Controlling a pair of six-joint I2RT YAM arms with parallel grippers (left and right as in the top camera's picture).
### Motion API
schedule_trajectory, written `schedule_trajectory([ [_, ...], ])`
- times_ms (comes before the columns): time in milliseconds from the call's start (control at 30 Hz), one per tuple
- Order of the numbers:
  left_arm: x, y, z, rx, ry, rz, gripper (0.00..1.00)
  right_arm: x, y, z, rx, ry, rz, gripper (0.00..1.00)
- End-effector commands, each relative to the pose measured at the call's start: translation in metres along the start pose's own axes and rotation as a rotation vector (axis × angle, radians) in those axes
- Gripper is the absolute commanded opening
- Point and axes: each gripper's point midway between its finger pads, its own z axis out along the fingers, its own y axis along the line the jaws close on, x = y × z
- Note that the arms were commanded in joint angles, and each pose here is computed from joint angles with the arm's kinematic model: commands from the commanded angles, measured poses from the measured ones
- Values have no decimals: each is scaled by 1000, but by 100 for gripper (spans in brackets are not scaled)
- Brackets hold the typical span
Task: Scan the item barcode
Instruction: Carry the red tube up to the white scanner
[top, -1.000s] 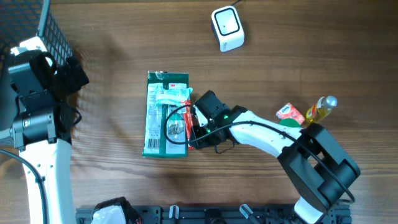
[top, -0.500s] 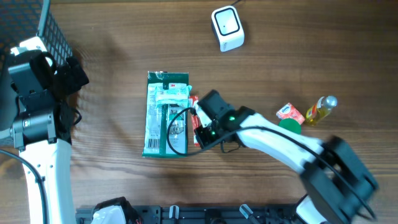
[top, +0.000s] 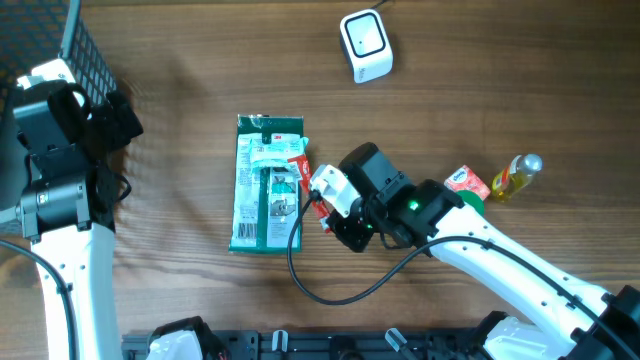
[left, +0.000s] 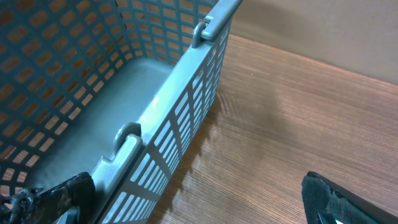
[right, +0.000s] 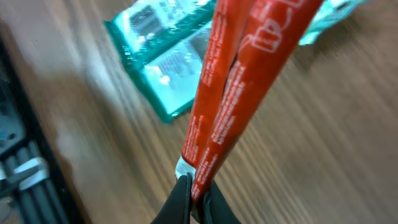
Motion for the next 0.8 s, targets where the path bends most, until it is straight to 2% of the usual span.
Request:
schedule_trajectory([
  [0, 44, -8, 20, 34, 150, -15, 100, -4, -46, -12, 266, 3, 49, 4],
  [100, 44, -8, 20, 34, 150, -15, 100, -35, -73, -53, 446, -19, -16, 4],
  [200, 44, -8, 20, 33, 150, -15, 100, -73, -89, -109, 533, -74, -80, 4],
  [333, 44, -8, 20, 34, 150, -15, 100, -97, -114, -173, 625, -155, -34, 4],
  [500, 44, -8, 20, 34, 150, -15, 100, -85, -125, -182, 640, -115, 2, 4],
  [567, 44, -8, 20, 34, 150, -15, 100, -81, -127, -182, 652, -78, -51, 4],
  [767, 44, -8, 20, 34, 150, -15, 100, -74, -142, -193, 762, -34, -43, 4],
])
